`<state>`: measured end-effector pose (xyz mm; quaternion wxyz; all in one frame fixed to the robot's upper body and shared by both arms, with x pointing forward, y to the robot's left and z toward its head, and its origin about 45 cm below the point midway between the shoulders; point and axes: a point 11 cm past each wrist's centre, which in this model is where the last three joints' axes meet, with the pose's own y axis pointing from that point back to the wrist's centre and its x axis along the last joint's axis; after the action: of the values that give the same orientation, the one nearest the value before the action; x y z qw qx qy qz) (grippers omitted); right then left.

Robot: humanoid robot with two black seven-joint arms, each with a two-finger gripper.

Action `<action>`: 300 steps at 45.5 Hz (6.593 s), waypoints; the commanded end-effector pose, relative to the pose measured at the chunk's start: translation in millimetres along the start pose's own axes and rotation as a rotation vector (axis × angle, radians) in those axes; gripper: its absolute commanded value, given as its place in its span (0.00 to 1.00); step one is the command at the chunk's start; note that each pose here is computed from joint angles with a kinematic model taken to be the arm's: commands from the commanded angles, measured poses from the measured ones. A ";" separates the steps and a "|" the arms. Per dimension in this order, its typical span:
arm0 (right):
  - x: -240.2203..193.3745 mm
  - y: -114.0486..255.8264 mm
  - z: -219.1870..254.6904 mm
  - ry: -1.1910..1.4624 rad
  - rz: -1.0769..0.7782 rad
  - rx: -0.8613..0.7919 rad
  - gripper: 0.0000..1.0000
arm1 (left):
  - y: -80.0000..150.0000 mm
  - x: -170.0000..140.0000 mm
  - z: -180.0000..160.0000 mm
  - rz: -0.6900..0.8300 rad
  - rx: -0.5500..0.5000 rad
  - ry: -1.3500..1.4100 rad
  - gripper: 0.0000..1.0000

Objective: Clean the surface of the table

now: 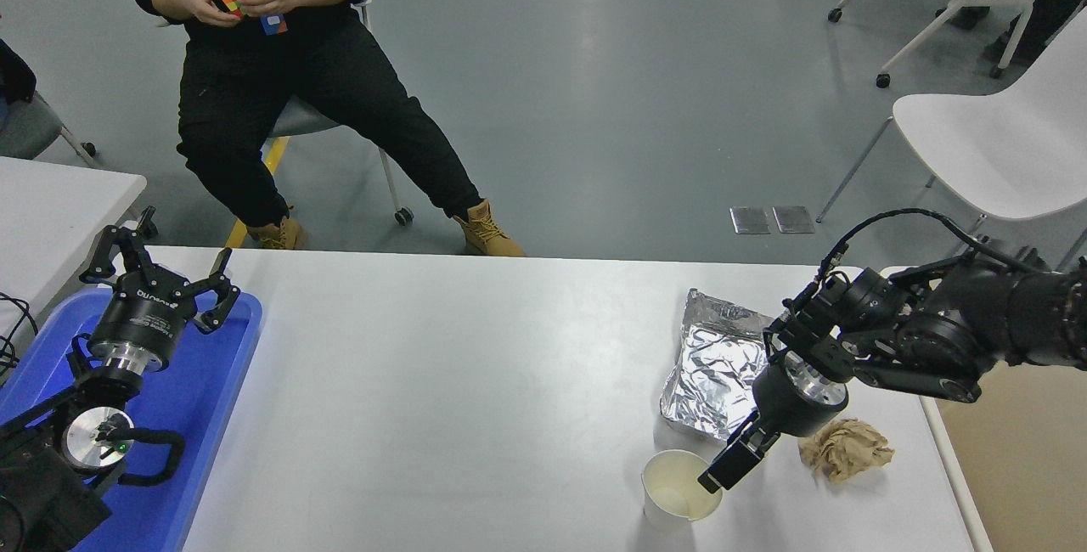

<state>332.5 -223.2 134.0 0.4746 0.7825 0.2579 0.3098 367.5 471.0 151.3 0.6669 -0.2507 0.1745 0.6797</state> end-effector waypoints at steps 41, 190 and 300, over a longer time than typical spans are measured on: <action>25.8 -15.9 -22.7 0.089 0.054 0.090 0.42 | 0.0 -0.1 -0.3 0.000 0.001 0.000 1.00; -252.7 253.2 222.1 -1.255 0.945 -1.174 0.00 | 0.0 -0.1 -0.1 0.000 0.000 0.000 1.00; -283.3 78.5 193.1 -1.186 0.793 -1.156 0.97 | 0.0 -0.1 -0.1 0.000 0.000 0.000 1.00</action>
<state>288.8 -565.7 65.7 0.7074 0.4905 -0.5041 0.0693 367.5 470.9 151.2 0.6669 -0.2509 0.1746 0.6796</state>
